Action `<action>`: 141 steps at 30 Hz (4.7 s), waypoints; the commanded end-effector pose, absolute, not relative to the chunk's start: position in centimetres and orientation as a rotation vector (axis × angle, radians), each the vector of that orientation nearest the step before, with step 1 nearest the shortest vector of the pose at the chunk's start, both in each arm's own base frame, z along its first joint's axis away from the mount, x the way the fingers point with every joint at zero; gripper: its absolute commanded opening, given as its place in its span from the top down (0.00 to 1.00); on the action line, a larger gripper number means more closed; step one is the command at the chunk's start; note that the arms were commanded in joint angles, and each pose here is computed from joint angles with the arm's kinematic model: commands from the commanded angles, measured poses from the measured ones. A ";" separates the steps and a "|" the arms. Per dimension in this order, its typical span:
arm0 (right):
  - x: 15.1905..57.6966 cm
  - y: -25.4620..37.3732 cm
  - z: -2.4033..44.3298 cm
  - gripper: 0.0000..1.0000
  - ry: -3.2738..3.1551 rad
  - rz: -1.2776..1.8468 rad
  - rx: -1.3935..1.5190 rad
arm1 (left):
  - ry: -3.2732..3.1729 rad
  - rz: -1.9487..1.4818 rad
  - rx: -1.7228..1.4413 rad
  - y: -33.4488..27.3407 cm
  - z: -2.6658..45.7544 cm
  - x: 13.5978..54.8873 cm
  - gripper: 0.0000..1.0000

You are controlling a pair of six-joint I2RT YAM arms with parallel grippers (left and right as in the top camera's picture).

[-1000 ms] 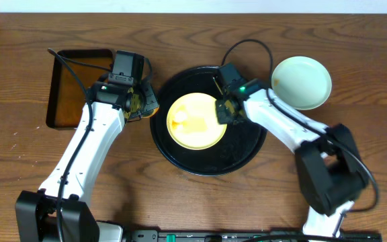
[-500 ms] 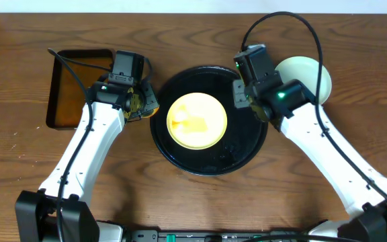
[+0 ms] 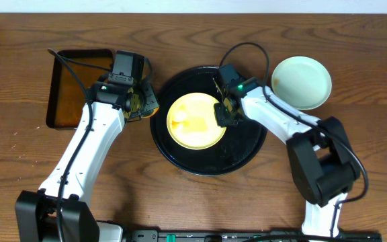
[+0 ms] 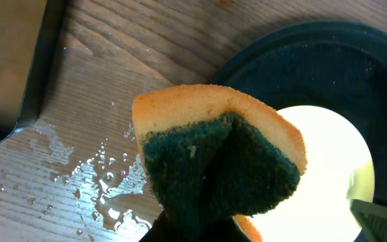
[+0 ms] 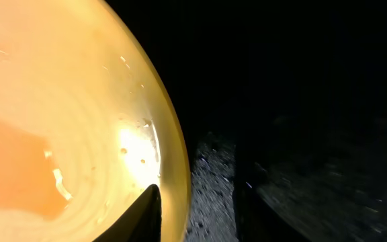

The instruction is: Clean dirty plates on tray and stack at the side

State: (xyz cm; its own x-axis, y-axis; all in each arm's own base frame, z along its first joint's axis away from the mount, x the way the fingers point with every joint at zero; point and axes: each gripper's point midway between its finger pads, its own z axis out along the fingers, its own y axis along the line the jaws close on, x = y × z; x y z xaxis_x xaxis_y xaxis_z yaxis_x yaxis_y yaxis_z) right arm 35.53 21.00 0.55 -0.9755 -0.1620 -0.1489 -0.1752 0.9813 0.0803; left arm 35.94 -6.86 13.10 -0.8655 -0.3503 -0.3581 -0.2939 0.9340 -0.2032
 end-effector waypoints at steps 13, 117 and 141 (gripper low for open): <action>37.2 18.2 0.5 0.99 2.926 -0.121 -0.165 | 2.712 -0.188 -0.476 -6.7 12.4 35.8 0.92; 43.2 19.8 25.8 0.99 2.031 -1.130 -0.656 | 2.722 -0.183 -0.477 -6.7 12.1 35.5 0.92; 46.7 -2.8 16.0 0.99 2.728 0.190 0.338 | 2.724 -0.181 -0.478 -6.7 11.9 35.6 0.92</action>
State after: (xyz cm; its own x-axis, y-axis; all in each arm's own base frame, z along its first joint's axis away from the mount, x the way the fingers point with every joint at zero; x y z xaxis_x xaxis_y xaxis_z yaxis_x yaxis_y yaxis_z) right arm 46.57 -1.72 13.58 -0.9286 0.1649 -0.3324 0.1702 0.9853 0.0134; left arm 35.92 -6.86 12.88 -0.8676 -0.3499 -0.3534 -0.2952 0.9342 -0.2004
